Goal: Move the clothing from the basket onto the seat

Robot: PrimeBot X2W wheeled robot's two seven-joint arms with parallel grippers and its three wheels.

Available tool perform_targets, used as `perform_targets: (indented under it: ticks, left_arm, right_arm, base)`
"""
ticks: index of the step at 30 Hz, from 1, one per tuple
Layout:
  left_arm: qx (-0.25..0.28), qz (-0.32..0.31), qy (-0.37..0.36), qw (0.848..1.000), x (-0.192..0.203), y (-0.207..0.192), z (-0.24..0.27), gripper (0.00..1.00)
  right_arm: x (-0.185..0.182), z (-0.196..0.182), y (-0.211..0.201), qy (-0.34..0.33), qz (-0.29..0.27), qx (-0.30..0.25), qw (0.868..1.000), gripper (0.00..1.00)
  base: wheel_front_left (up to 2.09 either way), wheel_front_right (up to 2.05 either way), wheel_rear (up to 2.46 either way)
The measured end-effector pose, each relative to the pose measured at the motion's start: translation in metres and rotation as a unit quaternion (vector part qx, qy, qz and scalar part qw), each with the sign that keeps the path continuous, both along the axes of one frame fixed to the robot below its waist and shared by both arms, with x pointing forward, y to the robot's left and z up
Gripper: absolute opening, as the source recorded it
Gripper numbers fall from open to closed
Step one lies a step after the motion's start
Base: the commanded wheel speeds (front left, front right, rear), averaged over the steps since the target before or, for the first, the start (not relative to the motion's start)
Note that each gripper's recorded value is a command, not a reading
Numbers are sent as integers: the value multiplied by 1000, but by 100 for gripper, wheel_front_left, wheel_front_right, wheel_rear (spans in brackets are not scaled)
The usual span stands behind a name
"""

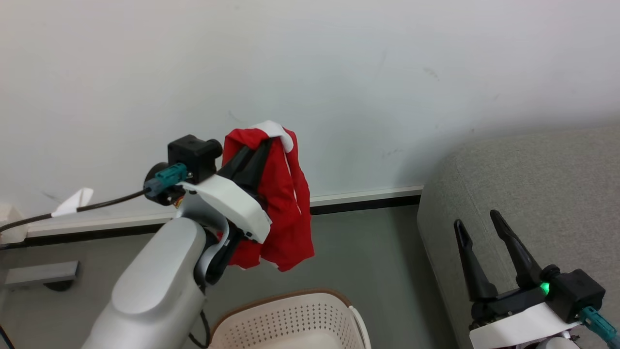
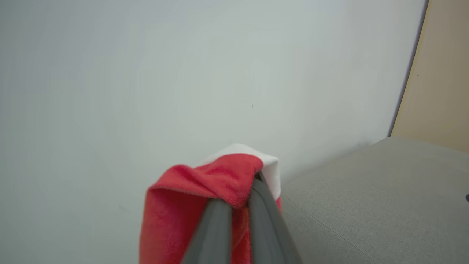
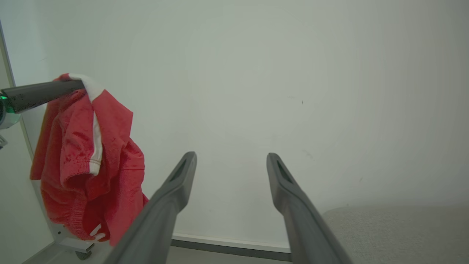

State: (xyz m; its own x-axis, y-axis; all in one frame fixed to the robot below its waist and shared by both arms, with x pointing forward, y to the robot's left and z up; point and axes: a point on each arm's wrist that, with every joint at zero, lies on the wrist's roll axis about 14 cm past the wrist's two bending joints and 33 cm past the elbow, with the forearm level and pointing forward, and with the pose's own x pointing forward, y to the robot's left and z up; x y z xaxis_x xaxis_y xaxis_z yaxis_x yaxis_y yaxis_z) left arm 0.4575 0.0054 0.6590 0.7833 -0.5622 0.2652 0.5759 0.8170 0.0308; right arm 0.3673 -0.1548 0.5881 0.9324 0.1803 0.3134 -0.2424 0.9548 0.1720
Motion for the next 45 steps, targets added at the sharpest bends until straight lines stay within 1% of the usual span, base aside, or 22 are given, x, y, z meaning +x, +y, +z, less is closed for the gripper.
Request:
perform_targets:
  ticks: [4, 11, 16, 23, 30, 34, 40, 45]
  left_arm:
    - [-2, -3, -15, 1000, -5, -2, 16, 0]
    - [-5, -16, -23, 1000, -18, -8, 25, 0]
    - [-6, -29, -24, 999, -26, -17, 28, 0]
    - [-5, -42, -26, 999, -32, -25, 30, 0]
    - [-3, -49, -27, 998, -39, -26, 32, 0]
    - [-5, -54, -27, 998, -45, -27, 32, 0]
    - [-1, -62, -24, 998, -54, -30, 29, 0]
    - [5, -71, -22, 997, -63, -33, 27, 0]
  right_arm:
    - [-2, -4, 11, 6, 16, -2, 1000, 100]
    - [-3, -7, 24, 11, 40, -9, 999, 100]
    - [-3, -7, 49, 12, 84, -22, 996, 100]
    - [2, -14, 88, 25, 146, -58, 987, 100]
    - [21, -29, 104, 58, 173, -88, 979, 100]
    - [29, -40, 118, 82, 194, -104, 972, 100]
    - [42, -54, 130, 116, 211, -121, 963, 100]
    - [48, -64, 147, 144, 232, -136, 952, 100]
  base:
    - [0, 0, 0]
    - [0, 0, 0]
    - [0, 0, 0]
    - [0, 0, 0]
    - [0, 0, 0]
    - [0, 0, 0]
    - [0, 0, 0]
    - [0, 0, 0]
